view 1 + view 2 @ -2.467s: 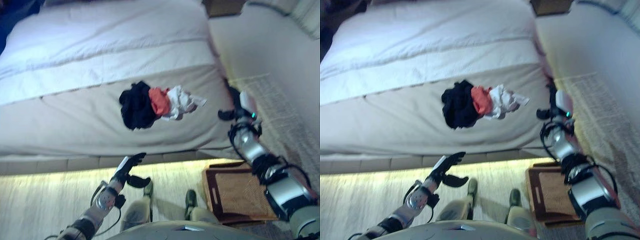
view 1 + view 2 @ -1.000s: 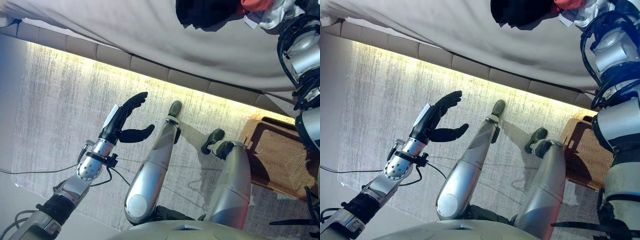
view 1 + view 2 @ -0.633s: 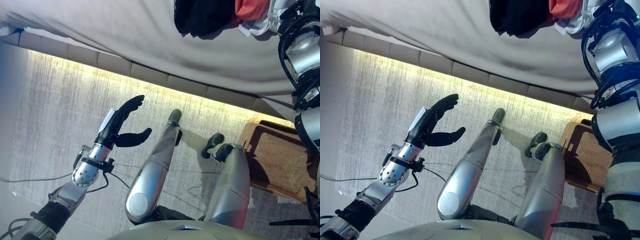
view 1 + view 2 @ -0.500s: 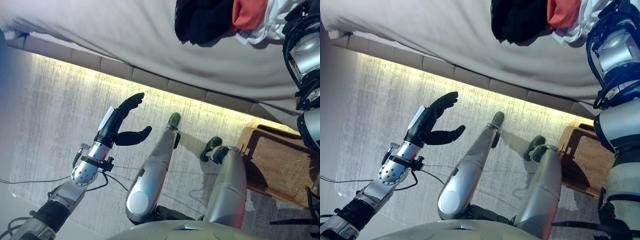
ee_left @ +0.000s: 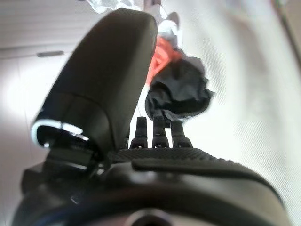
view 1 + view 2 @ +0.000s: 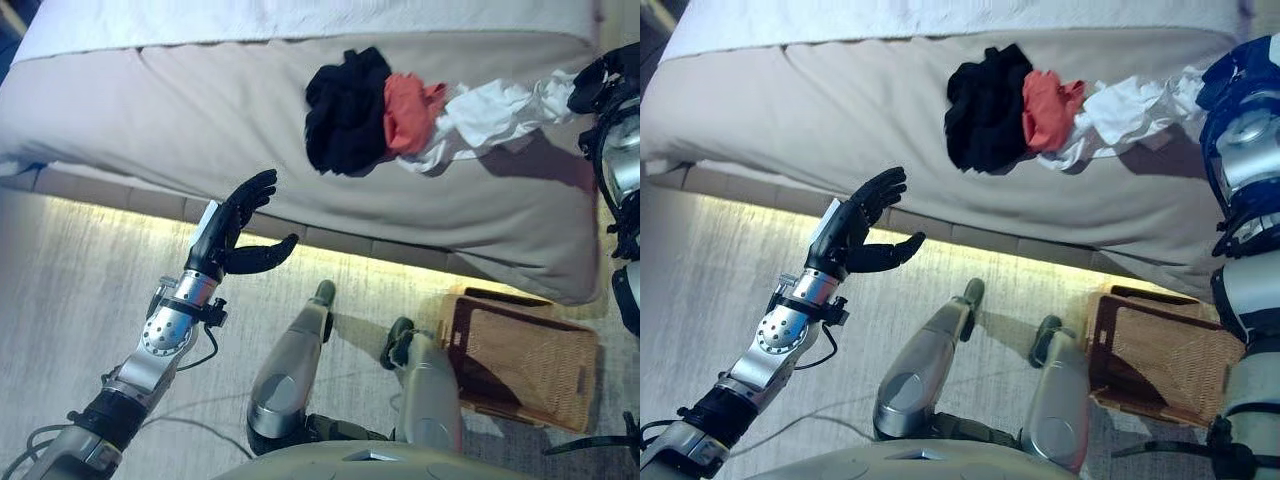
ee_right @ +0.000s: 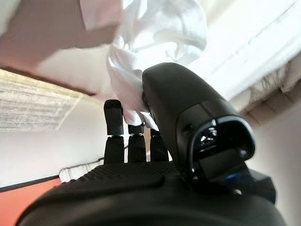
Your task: Pick up the clothes from the bed and place them into the basket
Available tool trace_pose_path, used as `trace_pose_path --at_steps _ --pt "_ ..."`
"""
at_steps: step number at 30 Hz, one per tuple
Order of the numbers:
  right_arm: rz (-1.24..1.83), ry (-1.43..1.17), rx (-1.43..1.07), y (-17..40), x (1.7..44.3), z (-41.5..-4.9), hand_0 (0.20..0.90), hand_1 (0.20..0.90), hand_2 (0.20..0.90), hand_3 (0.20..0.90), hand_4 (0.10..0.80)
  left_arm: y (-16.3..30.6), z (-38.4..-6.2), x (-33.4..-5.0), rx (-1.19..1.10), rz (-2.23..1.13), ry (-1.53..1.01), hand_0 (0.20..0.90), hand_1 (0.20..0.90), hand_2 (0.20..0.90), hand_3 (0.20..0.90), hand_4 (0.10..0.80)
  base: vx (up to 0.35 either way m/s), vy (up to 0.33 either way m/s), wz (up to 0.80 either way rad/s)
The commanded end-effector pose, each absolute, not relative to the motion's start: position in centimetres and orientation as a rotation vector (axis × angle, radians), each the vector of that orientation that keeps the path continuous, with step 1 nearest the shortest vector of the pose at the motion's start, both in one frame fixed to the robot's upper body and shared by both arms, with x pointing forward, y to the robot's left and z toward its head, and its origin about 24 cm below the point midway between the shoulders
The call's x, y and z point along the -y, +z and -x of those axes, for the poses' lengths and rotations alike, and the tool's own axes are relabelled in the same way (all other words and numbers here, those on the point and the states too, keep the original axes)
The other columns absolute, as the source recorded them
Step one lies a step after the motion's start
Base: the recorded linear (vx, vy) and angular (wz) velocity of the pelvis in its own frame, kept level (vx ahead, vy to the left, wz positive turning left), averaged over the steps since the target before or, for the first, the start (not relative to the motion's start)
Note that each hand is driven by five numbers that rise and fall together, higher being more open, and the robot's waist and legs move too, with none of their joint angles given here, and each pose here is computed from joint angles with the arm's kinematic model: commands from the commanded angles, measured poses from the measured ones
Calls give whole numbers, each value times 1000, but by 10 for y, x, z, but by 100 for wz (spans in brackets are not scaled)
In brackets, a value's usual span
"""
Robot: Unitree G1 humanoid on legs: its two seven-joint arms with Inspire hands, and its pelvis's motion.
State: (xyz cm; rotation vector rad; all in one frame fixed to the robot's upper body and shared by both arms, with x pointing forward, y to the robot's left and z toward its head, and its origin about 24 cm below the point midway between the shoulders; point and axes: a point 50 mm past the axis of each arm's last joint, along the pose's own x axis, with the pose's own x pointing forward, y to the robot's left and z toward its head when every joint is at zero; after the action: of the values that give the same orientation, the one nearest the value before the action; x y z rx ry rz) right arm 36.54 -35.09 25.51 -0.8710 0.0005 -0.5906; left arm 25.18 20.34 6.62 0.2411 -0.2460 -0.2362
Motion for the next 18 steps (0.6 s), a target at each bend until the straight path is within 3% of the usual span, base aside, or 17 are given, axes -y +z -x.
trace_pose_path --at_steps 1,18 --pt "1019 -633 160 285 367 -340 300 300 300 200 100 69 -254 -211 286 -130 -123 900 900 900 900 800 118 10 -31" --pt "1087 -634 182 259 395 -285 300 300 300 200 100 57 -265 -203 254 -99 -110 900 900 900 900 800 25 -4 -36"
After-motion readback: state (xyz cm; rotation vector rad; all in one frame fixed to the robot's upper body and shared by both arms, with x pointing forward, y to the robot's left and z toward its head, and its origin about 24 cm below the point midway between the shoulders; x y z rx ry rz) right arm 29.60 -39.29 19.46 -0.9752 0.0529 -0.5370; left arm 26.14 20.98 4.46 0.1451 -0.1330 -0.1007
